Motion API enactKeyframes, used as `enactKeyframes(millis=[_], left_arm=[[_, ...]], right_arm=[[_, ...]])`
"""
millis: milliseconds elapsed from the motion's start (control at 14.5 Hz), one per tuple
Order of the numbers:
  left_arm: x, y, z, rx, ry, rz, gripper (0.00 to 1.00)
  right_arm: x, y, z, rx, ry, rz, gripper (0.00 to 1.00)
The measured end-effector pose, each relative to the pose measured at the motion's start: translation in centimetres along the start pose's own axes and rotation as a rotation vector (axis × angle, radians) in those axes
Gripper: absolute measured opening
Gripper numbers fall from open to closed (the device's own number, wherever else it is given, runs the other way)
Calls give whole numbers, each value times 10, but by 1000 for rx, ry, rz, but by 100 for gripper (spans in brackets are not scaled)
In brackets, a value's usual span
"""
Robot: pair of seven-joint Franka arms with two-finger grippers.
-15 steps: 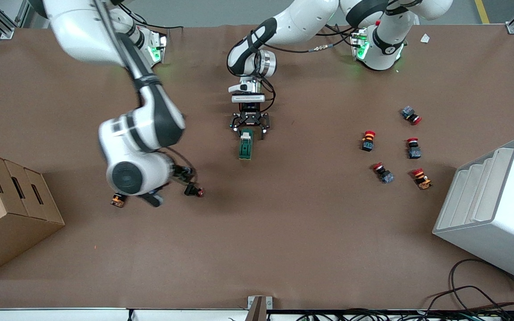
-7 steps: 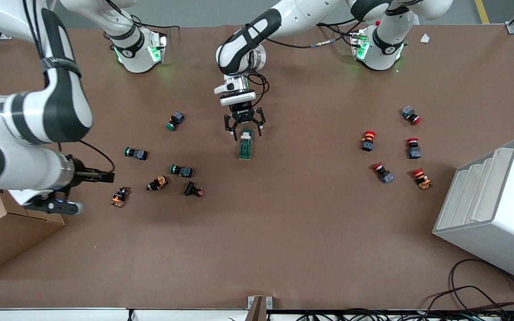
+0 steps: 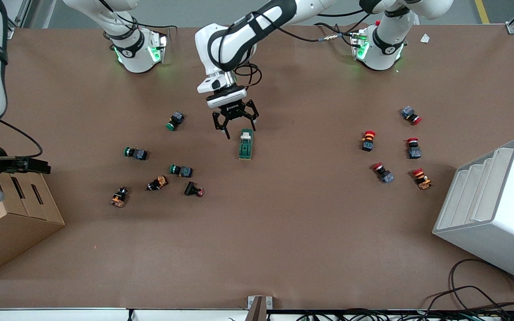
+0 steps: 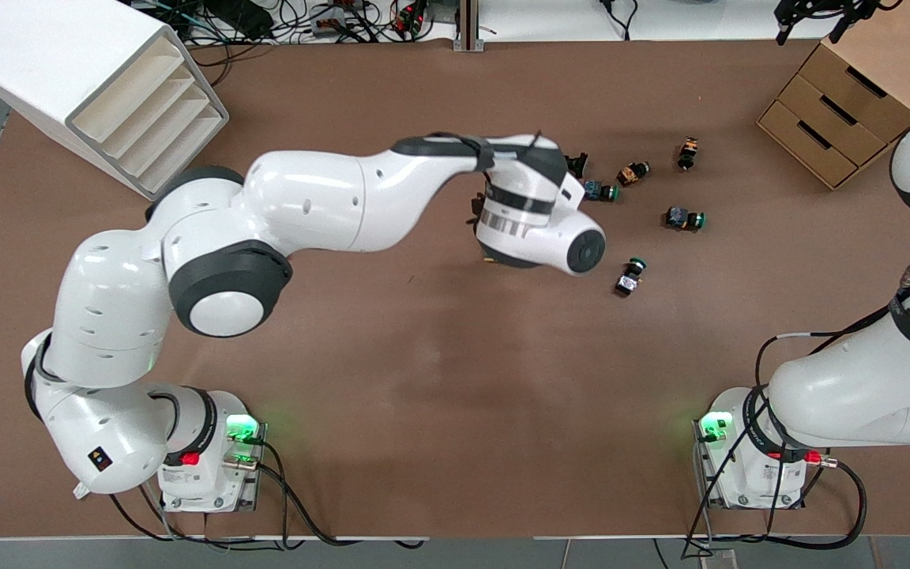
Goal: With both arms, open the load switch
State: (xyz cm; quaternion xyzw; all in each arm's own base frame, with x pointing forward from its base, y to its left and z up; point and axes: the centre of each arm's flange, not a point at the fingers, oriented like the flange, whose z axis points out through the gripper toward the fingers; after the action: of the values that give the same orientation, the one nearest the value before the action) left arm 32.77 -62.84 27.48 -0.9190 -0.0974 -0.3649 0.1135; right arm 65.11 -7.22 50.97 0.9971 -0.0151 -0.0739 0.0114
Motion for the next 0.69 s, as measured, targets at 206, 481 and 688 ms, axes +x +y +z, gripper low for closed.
enactKeyframes(millis=[206,481,688], left_arm=[[62,-14,-15,10,-108,22,100],[146,-40,-29,-20,-236,49,100],[205,-65,-31,-58,-321,51,100]], right_arm=[[0,-5,-3,2,5,-10,100],[-5,-18,-3,40,-37,-26,100],[-18,-21,-17,63,-71,-30,100]])
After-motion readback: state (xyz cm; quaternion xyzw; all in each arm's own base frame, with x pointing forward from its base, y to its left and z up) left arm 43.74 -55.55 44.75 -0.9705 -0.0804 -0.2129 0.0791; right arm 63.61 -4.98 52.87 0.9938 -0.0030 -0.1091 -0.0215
